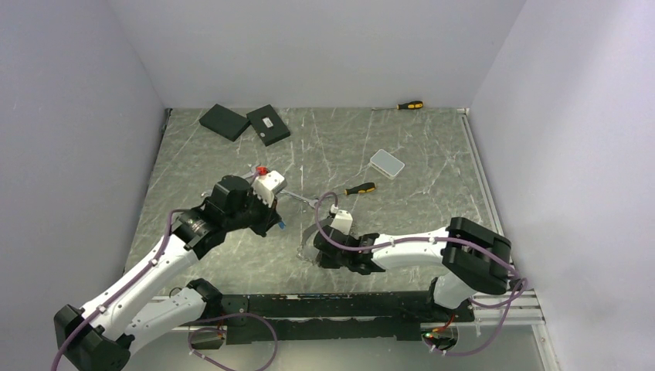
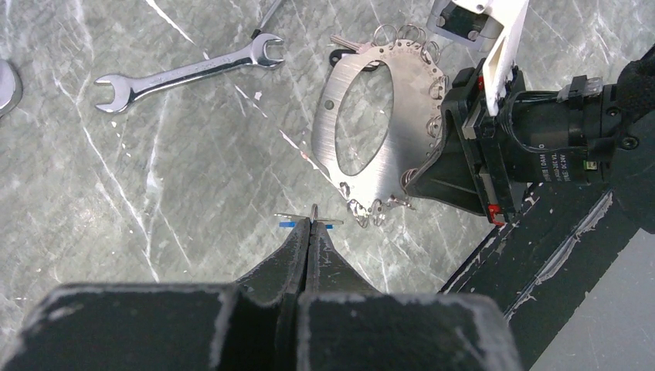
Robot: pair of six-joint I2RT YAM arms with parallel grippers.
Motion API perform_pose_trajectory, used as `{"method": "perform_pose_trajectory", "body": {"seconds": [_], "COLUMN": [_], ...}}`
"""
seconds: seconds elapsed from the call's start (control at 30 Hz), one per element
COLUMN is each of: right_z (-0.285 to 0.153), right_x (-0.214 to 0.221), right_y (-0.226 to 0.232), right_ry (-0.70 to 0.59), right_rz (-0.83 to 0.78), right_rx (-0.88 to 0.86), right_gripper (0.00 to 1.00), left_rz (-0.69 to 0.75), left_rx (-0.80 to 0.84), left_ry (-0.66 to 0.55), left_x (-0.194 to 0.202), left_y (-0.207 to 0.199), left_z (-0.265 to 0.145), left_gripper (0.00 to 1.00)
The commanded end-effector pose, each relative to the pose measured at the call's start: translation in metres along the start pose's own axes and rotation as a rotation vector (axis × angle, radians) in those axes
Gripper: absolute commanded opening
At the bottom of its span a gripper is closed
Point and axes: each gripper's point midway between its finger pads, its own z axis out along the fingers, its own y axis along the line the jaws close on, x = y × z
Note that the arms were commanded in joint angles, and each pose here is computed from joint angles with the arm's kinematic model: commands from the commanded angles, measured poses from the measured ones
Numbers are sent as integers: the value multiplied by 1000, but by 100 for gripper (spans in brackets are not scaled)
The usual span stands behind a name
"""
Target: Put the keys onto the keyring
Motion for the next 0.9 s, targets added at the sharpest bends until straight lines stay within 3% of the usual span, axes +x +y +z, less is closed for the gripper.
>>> {"method": "perform_pose_trajectory", "body": {"seconds": [0.0, 0.2, 0.47, 0.7, 0.87], "right_z": [3, -12, -71, -117, -144], "right_x": [3, -13, -47, -61, -67], "right_y": [-18, -1, 33, 59, 69], "right_ry": [0, -61, -224, -365, -504], "right_rz": [-17, -89, -338, -546, -595], "right_rx": [92, -27, -334, -582, -743], "right_gripper": [0, 0, 0, 0, 0], "left_rz": [6, 8, 21, 50, 100], "left_rx": [-9, -13, 40, 202, 278], "left_ry": [-58, -57, -96, -225, -260], "left_x": [-17, -16, -23, -56, -80], "left_y": [0, 1, -10, -43, -60], "left_z": [-8, -8, -12, -35, -56], "left_gripper": [0, 0, 0, 0, 0]}}
